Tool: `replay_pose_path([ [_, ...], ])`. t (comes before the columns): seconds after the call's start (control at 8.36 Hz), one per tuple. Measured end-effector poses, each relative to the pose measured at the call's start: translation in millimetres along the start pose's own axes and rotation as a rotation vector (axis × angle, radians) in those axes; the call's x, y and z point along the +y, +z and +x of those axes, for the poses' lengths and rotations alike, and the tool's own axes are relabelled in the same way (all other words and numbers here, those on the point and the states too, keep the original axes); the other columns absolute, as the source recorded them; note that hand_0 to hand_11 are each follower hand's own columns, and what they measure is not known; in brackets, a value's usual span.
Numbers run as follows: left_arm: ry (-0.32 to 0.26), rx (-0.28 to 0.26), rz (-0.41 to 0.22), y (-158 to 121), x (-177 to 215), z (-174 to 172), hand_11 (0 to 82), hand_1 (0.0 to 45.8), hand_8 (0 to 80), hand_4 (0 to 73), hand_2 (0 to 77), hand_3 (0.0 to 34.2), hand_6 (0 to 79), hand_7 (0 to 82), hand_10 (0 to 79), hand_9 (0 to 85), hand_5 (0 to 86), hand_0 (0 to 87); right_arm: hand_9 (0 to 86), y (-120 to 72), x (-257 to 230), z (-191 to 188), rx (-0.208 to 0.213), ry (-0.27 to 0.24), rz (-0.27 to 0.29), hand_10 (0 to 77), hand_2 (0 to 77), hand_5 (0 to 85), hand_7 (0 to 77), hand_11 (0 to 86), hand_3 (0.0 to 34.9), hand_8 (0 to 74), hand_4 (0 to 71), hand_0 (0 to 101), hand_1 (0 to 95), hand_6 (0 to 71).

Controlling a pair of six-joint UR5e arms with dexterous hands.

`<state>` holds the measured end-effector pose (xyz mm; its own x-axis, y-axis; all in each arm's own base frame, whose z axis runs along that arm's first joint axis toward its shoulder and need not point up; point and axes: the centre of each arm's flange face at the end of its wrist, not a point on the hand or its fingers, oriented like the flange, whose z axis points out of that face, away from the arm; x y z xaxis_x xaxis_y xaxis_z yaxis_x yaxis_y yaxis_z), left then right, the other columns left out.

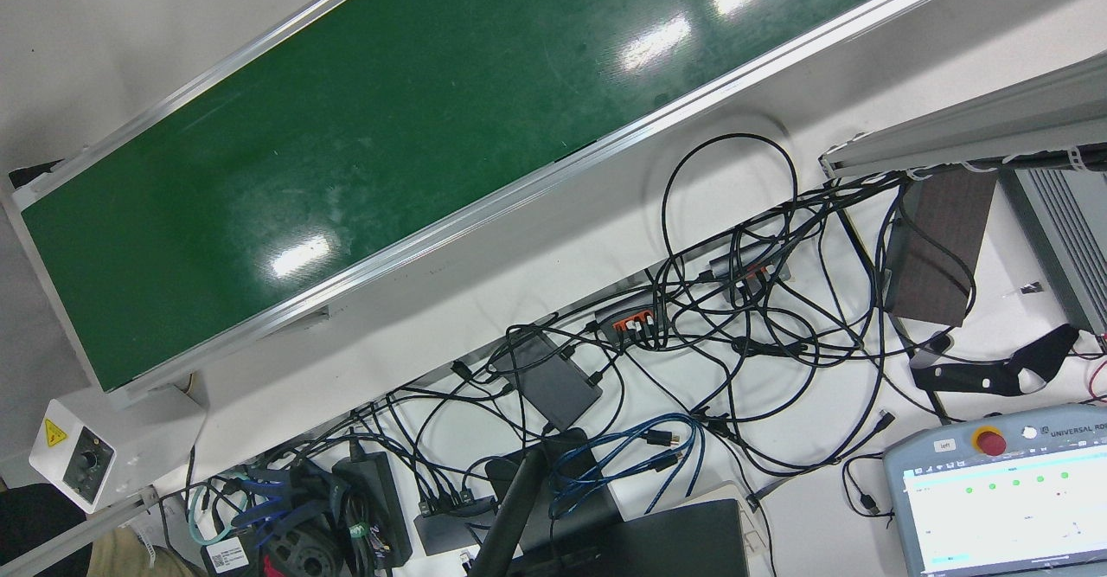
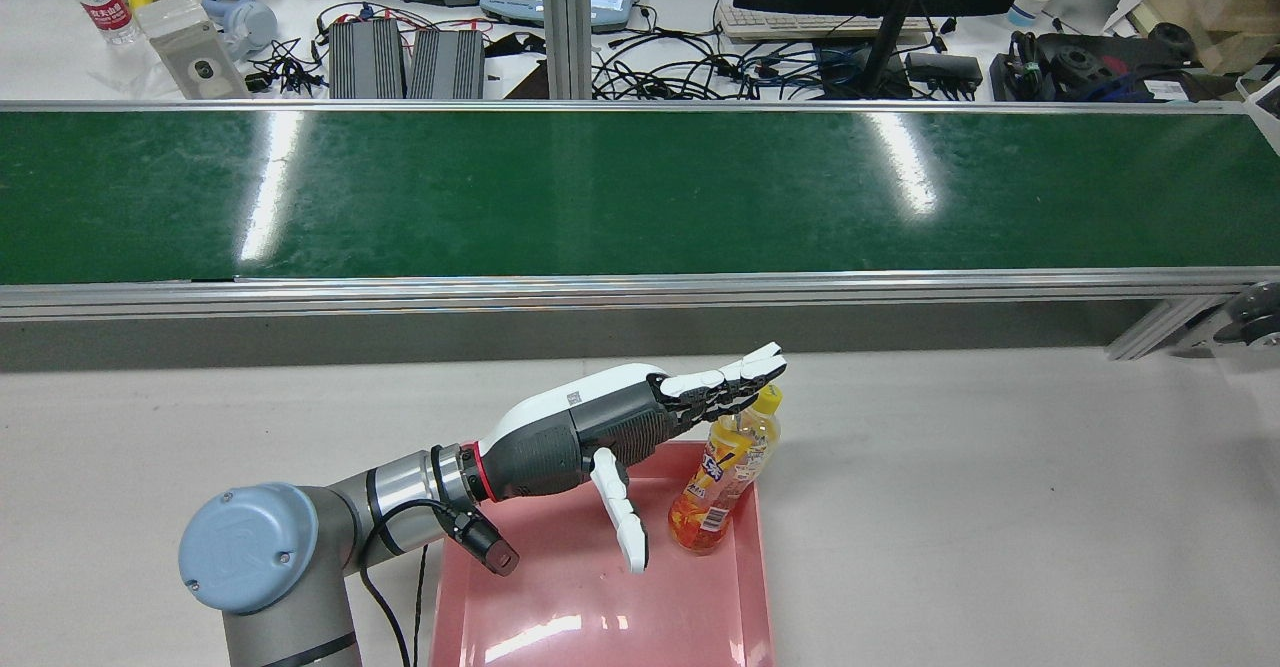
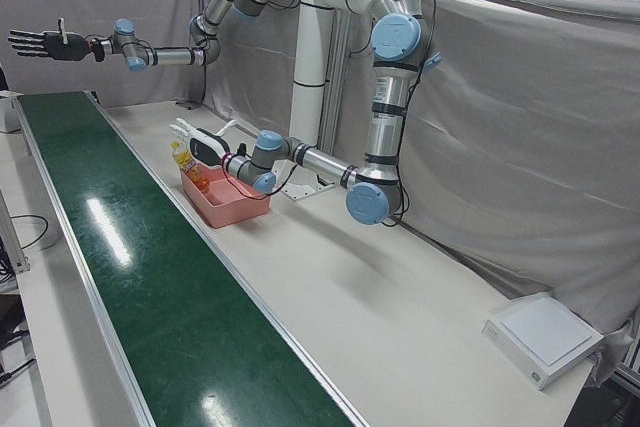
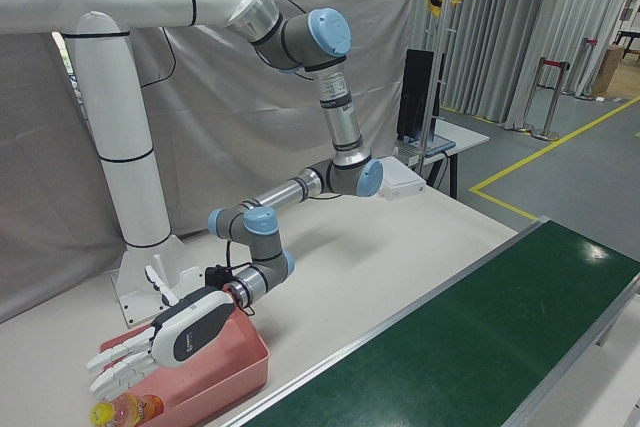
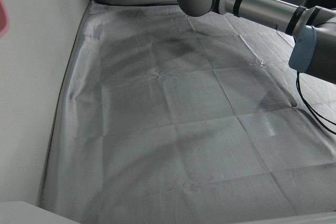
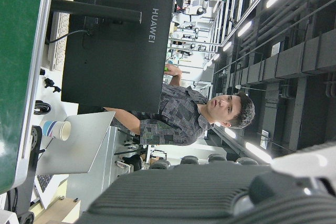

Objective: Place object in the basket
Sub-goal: 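Lower the bottle into the pink tray and open the left hand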

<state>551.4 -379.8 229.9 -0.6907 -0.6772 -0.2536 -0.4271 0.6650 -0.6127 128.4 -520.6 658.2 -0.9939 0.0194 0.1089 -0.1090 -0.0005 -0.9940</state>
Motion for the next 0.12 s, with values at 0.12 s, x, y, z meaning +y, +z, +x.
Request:
replay_pose_path([
  [0.12,-0.001,0.001,-0.002,0.3,1.3,0.9,5.5,7.1,1.6,12.5,0.0,0.0,0.0,0.5,2.2,4.4,1.1,52.3,0.0,-0.1,-0.1,0.0,0.000,0.000,0.000,0.0,0.5,0.0,0.5,0.0,0.3,0.0,0.0,0,0.0,0.0],
])
